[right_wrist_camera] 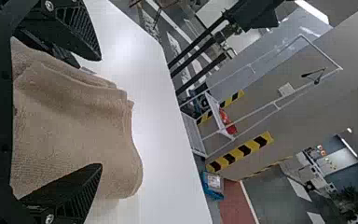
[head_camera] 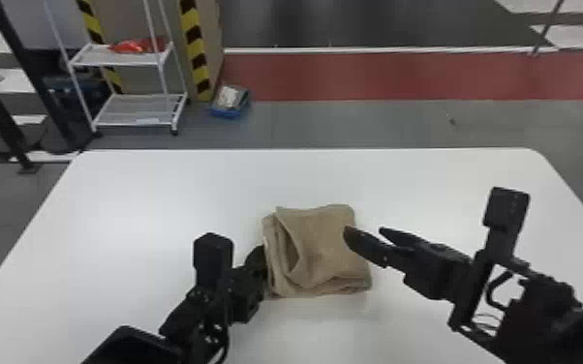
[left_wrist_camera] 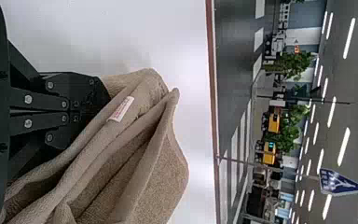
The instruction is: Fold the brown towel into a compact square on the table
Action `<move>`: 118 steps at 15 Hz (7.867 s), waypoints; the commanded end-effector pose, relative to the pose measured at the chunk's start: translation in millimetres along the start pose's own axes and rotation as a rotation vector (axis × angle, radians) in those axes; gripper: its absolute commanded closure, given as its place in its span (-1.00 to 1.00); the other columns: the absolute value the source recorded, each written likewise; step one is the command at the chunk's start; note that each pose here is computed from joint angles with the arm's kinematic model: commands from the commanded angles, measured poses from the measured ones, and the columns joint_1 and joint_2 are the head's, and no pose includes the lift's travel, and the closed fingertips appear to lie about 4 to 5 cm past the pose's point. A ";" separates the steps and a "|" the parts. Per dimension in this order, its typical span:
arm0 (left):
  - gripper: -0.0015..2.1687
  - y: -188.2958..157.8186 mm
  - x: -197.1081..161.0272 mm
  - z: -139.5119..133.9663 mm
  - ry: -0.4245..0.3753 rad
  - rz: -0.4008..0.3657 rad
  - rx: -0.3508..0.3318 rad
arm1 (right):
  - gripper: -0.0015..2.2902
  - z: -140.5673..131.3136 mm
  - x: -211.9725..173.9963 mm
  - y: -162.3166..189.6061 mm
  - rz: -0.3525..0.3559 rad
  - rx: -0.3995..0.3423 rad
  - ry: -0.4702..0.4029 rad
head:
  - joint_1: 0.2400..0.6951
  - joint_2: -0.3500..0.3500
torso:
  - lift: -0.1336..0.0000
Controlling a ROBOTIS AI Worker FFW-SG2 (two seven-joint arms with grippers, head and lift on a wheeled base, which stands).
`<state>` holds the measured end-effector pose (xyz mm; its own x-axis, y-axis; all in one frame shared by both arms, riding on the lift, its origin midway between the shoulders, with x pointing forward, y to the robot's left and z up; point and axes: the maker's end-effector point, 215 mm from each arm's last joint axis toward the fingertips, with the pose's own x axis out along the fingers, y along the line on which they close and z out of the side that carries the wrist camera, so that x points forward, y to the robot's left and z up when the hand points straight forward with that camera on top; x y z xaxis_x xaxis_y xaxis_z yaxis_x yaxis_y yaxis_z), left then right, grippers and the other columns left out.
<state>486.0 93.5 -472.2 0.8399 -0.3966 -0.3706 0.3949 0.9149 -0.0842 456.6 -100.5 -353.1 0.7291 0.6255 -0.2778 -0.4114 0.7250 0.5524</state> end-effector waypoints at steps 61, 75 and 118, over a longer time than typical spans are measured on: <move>0.95 42.0 -61.1 40.6 -0.171 0.037 -0.009 | 0.95 44.4 76.3 -141.3 -0.156 -0.186 0.086 | 1.00 0.11 | -0.84; 0.95 56.1 -64.9 61.2 -0.269 0.083 0.001 | 0.95 84.5 -16.1 -120.1 -0.181 -0.383 -0.232 | 1.00 -0.42 | -0.84; 0.95 126.3 -107.4 86.7 -0.415 0.210 -0.016 | 0.95 -66.0 97.9 -3.2 0.003 -0.397 0.022 | 1.00 0.73 | -0.84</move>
<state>478.9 246.7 -364.5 0.9809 -0.1937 0.0170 0.1944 0.9790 -0.0619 492.4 -21.8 -442.7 0.7127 0.6312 -0.3062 -0.5967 0.7749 0.2085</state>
